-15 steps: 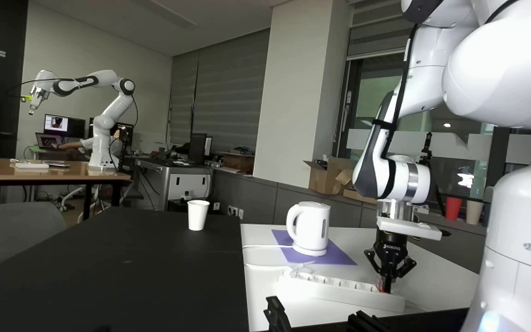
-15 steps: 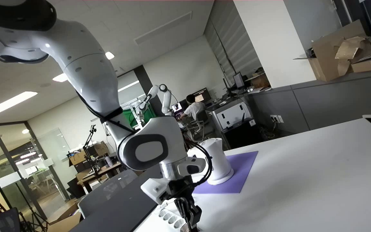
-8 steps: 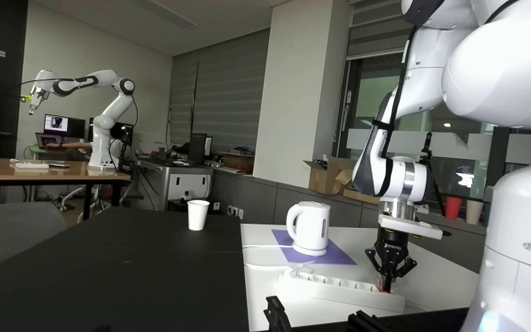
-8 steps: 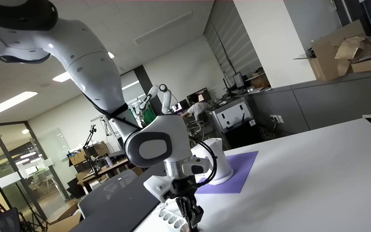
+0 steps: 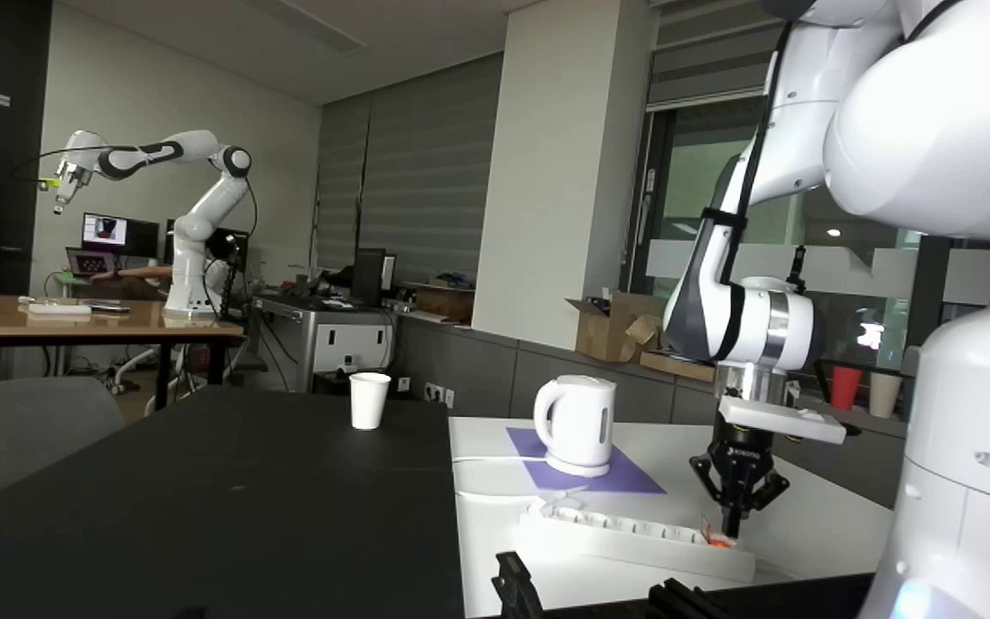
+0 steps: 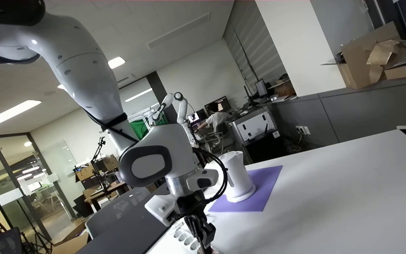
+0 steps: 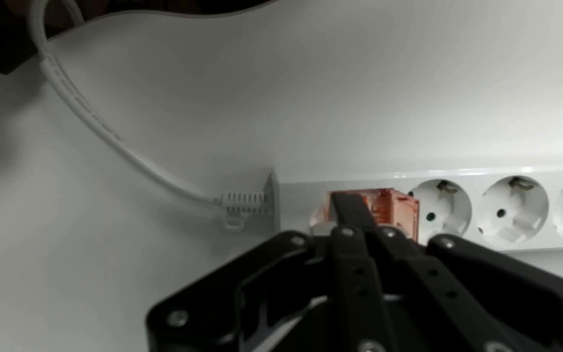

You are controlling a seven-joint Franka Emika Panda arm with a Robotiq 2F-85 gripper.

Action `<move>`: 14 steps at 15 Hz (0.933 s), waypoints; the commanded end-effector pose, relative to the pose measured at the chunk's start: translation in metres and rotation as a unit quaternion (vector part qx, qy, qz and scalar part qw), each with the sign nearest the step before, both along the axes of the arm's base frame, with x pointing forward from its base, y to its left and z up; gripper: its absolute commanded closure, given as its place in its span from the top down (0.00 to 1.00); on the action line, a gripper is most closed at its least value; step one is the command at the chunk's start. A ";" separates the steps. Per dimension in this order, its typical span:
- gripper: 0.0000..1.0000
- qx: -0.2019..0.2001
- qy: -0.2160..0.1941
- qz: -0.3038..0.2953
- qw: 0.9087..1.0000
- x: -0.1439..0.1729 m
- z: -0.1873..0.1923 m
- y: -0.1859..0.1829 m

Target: Turn on the switch on the adapter

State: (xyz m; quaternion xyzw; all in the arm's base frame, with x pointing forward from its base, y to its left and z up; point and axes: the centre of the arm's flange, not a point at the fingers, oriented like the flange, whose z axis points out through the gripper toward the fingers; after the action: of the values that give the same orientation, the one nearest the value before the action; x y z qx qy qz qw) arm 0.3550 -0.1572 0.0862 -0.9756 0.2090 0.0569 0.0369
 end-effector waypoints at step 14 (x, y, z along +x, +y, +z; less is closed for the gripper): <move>0.68 -0.031 -0.127 -0.012 0.991 -0.043 0.075 -0.005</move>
State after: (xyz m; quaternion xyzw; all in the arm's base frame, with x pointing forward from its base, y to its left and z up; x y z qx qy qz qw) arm 0.3365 -0.1676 0.1495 -0.9788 0.2017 -0.0303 0.0190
